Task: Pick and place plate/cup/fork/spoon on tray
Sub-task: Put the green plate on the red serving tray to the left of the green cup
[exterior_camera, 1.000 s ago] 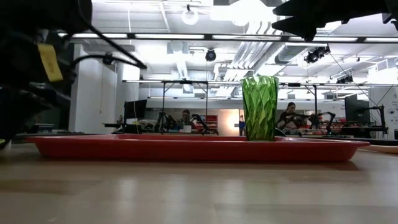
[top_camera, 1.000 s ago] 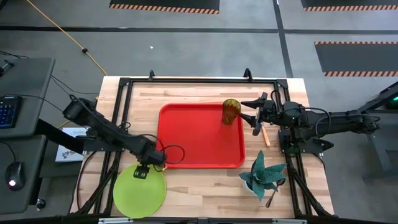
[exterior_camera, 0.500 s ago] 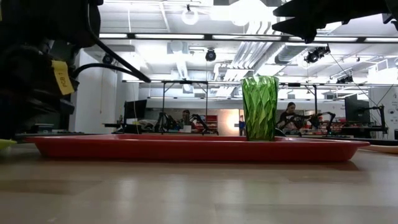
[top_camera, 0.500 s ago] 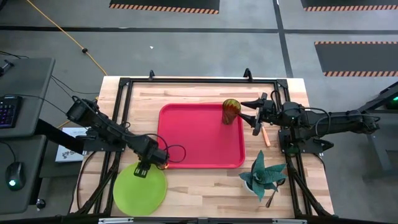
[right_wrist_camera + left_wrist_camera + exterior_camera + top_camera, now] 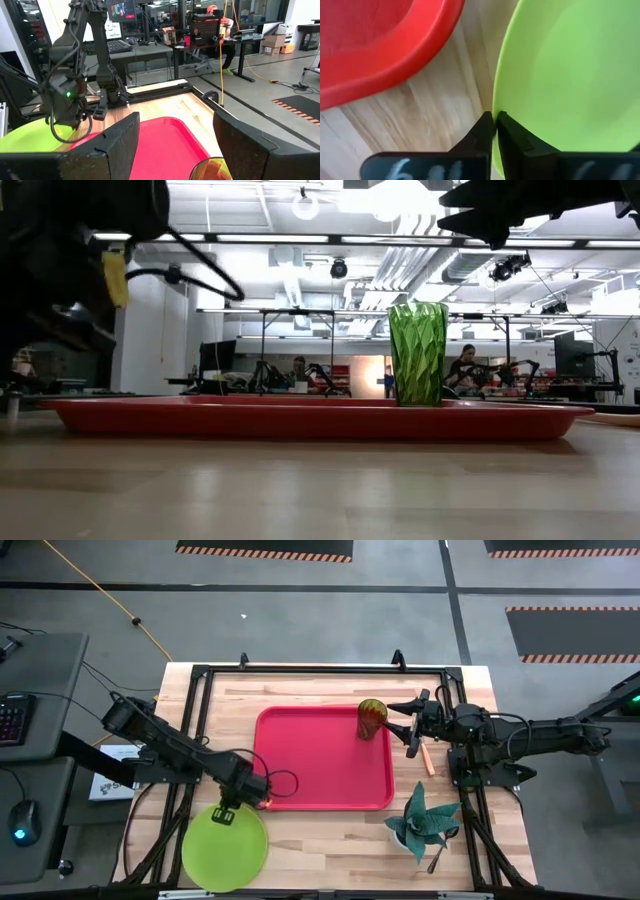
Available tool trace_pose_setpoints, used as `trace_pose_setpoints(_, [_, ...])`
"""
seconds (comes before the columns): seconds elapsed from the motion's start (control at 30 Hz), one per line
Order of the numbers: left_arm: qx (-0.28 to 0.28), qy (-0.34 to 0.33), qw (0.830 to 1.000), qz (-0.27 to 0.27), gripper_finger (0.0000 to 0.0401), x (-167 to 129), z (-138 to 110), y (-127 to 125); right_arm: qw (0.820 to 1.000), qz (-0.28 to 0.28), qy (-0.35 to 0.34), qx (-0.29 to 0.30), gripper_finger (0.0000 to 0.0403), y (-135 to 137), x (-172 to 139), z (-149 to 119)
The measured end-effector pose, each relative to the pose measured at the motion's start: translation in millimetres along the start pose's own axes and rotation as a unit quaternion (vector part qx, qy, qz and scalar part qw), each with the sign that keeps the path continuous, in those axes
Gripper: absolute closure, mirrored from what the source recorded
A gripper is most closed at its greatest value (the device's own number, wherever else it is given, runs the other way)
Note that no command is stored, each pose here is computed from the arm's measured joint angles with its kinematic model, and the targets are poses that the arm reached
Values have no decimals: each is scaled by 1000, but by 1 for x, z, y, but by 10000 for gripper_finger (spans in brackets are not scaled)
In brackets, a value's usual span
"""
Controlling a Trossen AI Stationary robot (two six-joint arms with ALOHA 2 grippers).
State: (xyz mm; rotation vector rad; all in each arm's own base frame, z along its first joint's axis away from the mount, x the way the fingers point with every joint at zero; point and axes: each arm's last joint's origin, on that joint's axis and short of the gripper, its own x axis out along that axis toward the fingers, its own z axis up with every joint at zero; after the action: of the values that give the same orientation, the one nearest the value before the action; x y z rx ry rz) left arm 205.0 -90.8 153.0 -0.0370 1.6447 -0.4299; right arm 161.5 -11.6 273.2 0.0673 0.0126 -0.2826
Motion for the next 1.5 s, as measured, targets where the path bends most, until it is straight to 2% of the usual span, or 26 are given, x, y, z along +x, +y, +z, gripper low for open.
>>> trace_pose_setpoints(0.1, [5, -14, 1000, -12, 398, -12, -4, -2, 1000, -2, 0, 0, 158, 0, 0, 0])
trace_pose_setpoints(0.3, [8, -90, 995, -46, 400, -48, -6, -5, 1000, -2, 4, -1, 158, 0, 0, -1])
trace_pose_setpoints(0.5, [-8, -153, 987, -44, 401, -75, -9, -5, 1000, -2, 4, -1, 158, 0, 0, -1])
trace_pose_setpoints(0.77, [-2, -174, 985, -20, 401, -80, -10, -4, 1000, -2, 4, -1, 158, 0, 0, -1])
trace_pose_setpoints(1.0, [3, -190, 982, -19, 401, -81, -8, -4, 1000, -2, 4, 3, 158, 0, 0, -1])
trace_pose_setpoints(1.13, [-18, -241, 970, -24, 401, -88, 1, 4, 1000, -2, 4, 5, 158, 0, 0, -1])
trace_pose_setpoints(1.3, [-61, -293, 954, -27, 401, -107, 7, 25, 1000, -2, 5, 4, 158, 0, 0, -1])
trace_pose_setpoints(1.5, [-57, -353, 934, -25, 401, -143, 11, 43, 1000, -3, 11, 3, 158, 0, 0, -2])
